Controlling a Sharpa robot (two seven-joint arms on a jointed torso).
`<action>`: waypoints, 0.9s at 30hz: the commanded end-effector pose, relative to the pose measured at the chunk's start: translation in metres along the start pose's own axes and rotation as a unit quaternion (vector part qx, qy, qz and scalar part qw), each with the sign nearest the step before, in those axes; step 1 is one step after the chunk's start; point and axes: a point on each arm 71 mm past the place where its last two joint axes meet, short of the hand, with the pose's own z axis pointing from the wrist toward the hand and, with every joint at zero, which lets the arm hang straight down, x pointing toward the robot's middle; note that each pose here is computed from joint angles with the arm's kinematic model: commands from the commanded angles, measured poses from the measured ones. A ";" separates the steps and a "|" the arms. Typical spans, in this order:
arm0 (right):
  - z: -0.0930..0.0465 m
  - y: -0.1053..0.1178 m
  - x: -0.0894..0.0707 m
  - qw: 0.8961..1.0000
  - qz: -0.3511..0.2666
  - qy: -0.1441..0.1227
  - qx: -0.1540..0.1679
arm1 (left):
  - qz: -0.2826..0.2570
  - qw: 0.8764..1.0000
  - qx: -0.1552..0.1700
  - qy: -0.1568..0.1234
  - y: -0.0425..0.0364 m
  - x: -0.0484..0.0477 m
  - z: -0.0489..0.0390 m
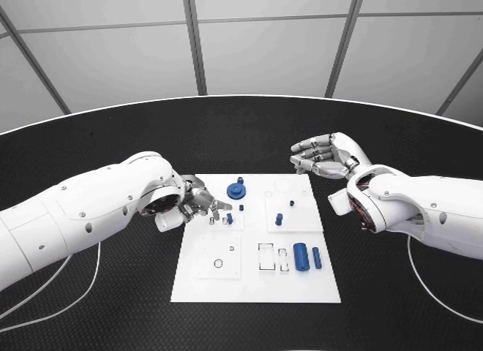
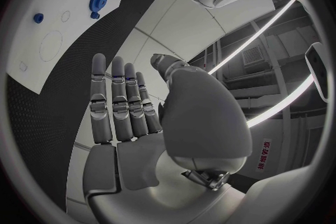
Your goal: Assemble the parts on the task board
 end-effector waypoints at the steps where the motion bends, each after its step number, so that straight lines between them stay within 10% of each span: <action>1: 0.001 0.000 0.001 1.000 0.000 0.000 0.000 | 0.013 1.000 0.000 0.000 -0.0057 0.0009 0.0031; 27: 0.004 0.002 0.008 1.000 0.002 0.005 -0.001 | 0.036 0.999 -0.015 -0.013 -0.0058 -0.0077 0.0138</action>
